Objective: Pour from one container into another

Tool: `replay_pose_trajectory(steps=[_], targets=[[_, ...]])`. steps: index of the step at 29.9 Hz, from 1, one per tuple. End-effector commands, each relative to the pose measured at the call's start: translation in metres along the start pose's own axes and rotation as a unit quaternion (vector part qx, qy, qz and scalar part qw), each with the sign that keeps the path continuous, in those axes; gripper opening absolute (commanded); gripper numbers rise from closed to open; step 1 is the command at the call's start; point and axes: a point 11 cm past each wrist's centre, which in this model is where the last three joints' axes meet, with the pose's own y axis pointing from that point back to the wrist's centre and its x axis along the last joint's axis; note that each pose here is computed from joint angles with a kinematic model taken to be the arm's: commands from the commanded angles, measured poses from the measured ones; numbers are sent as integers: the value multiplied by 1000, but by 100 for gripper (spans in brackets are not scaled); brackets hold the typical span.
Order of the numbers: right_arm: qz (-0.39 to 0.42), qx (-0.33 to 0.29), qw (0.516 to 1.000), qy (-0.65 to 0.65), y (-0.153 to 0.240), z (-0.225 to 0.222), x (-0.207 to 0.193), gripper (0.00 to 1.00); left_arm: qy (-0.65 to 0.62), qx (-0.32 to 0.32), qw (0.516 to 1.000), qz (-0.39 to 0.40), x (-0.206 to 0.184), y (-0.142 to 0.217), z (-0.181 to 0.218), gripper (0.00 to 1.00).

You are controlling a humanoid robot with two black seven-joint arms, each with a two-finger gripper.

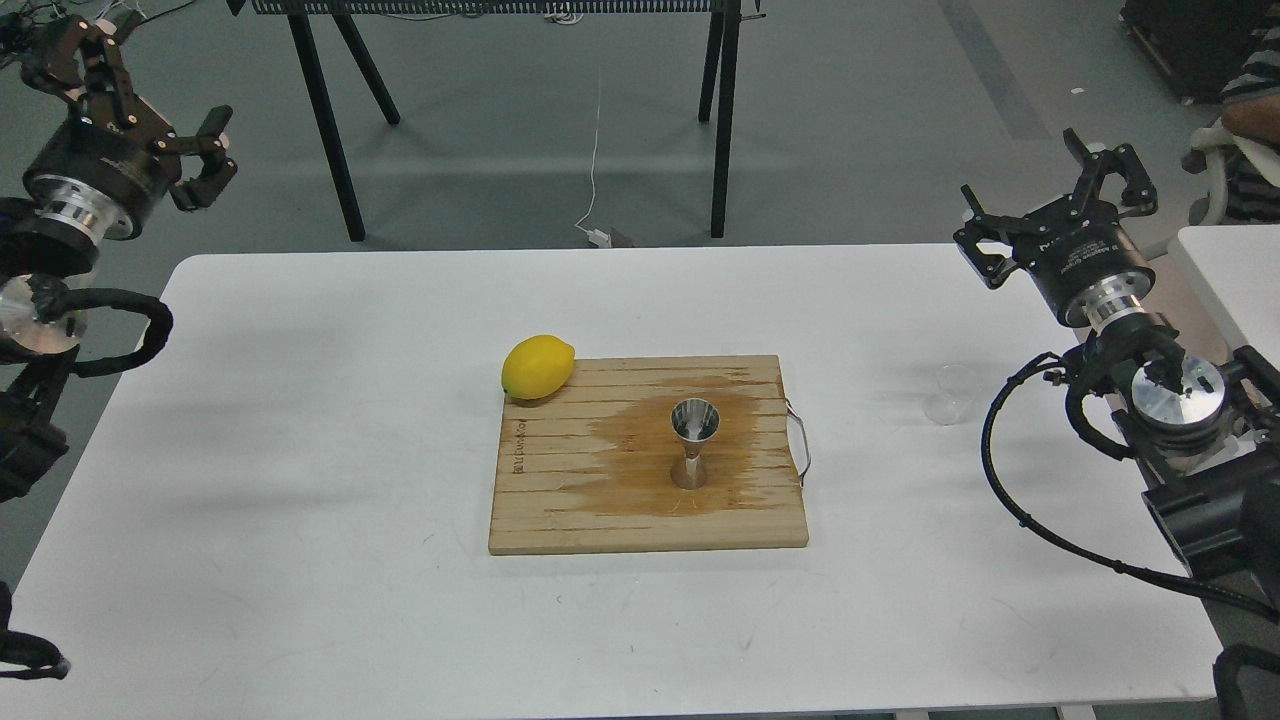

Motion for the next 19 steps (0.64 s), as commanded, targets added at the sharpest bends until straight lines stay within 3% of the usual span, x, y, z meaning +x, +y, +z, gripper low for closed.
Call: replay_pose_trajectory(steps=[1, 19], targets=[[8, 1, 1000, -6, 8, 6, 10, 100, 33, -2, 999, 0, -7, -2, -16, 99], [-26, -16, 999, -19, 12, 24, -8, 100, 62, -7, 998, 9, -3, 5, -29, 99]])
